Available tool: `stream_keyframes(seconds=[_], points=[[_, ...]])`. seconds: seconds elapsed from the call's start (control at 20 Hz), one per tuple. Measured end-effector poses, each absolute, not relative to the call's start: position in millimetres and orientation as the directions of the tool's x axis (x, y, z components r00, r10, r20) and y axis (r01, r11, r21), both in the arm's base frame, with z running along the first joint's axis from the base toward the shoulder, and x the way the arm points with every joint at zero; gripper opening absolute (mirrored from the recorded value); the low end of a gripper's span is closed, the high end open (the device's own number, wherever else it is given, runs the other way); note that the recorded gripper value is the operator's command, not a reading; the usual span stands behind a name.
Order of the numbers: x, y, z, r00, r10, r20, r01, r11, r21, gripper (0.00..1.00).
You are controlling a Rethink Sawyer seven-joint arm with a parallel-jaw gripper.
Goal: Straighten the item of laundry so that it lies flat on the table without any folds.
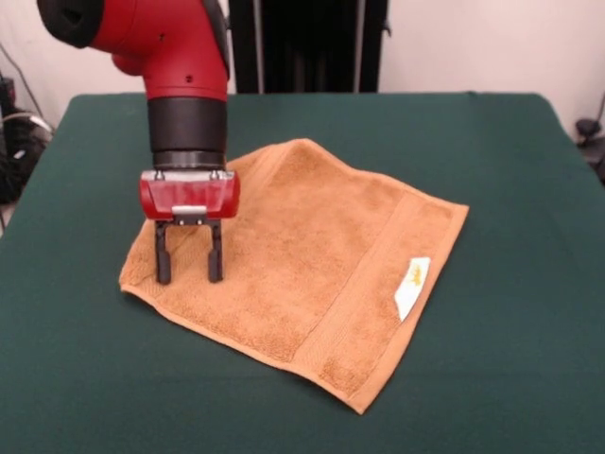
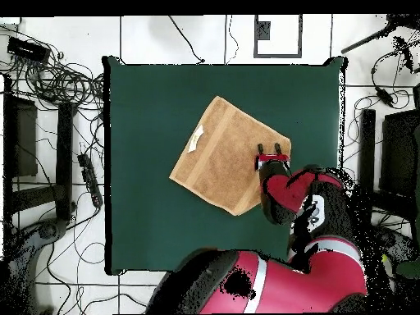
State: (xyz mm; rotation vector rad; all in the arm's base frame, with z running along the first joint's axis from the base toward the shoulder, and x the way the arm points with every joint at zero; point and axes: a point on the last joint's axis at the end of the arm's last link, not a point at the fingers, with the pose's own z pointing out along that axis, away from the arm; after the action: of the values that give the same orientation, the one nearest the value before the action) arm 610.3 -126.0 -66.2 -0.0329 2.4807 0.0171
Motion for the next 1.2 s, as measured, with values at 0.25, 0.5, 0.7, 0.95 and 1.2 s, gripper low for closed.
stream_keyframes(seconds=[0.25,0.5,0.7,0.95,1.2], points=[[613.1,-120.9,-63.1,-0.805,-0.013,-0.594,0.0,1.0,-0.021,1.0],[618.7,-115.2,-60.8,-0.817,0.008,-0.576,0.035,0.999,-0.037,1.0],[623.5,-113.7,-62.6,-0.817,0.036,-0.576,0.058,0.998,-0.02,1.0],[628.5,-109.5,-62.0,-0.81,0.053,-0.584,0.064,0.998,0.002,1.0],[636.0,-102.0,-64.9,-0.798,0.096,-0.595,0.075,0.995,0.06,1.0]])
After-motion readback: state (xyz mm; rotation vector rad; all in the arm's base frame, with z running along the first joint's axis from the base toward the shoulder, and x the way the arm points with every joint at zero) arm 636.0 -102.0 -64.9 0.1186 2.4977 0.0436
